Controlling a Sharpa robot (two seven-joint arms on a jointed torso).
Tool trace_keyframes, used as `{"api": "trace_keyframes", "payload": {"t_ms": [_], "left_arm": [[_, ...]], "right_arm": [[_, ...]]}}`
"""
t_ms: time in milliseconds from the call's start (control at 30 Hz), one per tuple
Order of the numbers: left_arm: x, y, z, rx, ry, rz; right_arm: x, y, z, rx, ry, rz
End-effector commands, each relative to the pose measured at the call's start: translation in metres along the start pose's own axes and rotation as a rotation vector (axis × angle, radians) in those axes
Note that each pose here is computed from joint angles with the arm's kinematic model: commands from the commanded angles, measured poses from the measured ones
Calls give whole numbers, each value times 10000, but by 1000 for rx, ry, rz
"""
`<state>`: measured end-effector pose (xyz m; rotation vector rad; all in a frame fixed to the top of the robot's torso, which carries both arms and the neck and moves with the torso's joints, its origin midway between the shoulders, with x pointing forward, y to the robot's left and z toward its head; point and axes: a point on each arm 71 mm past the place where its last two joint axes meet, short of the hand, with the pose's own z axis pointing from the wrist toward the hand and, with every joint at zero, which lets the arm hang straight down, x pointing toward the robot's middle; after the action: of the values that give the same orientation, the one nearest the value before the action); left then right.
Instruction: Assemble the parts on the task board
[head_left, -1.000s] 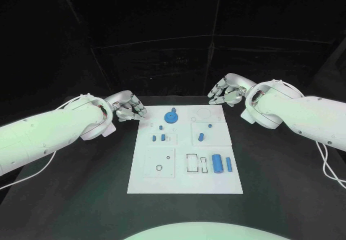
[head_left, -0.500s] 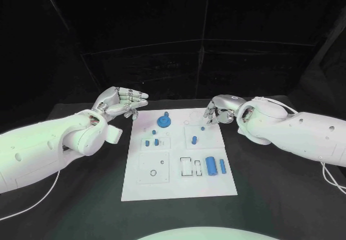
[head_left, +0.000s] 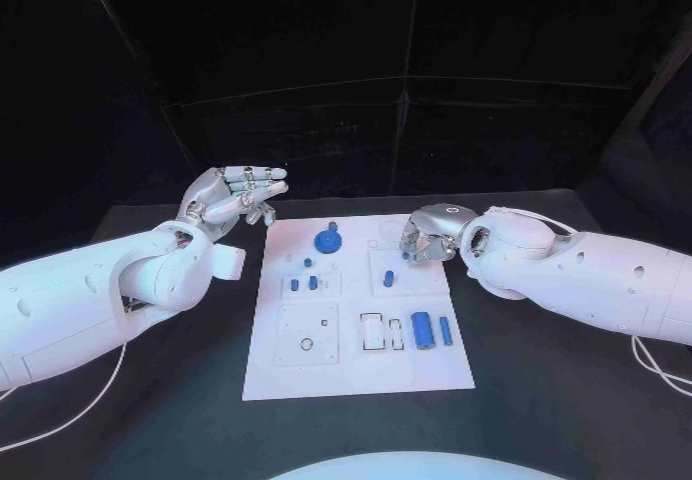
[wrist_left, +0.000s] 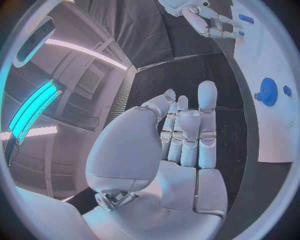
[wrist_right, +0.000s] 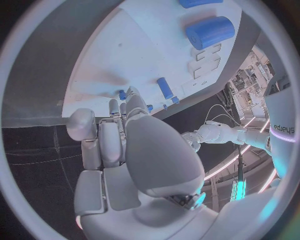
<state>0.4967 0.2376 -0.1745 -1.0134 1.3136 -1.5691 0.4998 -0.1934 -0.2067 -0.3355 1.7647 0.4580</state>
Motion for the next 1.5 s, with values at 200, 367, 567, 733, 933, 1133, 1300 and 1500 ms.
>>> {"api": "trace_keyframes", "payload": {"t_ms": [200, 367, 567, 733, 933, 1133, 1300, 1500], "left_arm": [[-27, -26, -3, 25, -24, -26], [-30, -24, -1, 23, -23, -27], [-30, -20, 2, 21, -22, -27], [-30, -14, 6, 15, -18, -29], [-31, -12, 8, 14, -17, -30], [-38, -11, 9, 13, -19, -29], [-36, -11, 9, 13, -19, -29], [-32, -11, 10, 13, -19, -29]], "right_arm": [[18, 50, 44, -11, 21, -27], [28, 70, 66, -12, 30, -27], [50, 71, 87, -4, 55, -31], [74, 65, 94, 7, 77, -35], [86, 54, 95, 23, 84, -48], [89, 49, 94, 34, 86, -67], [87, 62, 101, 35, 79, -80], [89, 101, 109, 24, 66, -83]]}}
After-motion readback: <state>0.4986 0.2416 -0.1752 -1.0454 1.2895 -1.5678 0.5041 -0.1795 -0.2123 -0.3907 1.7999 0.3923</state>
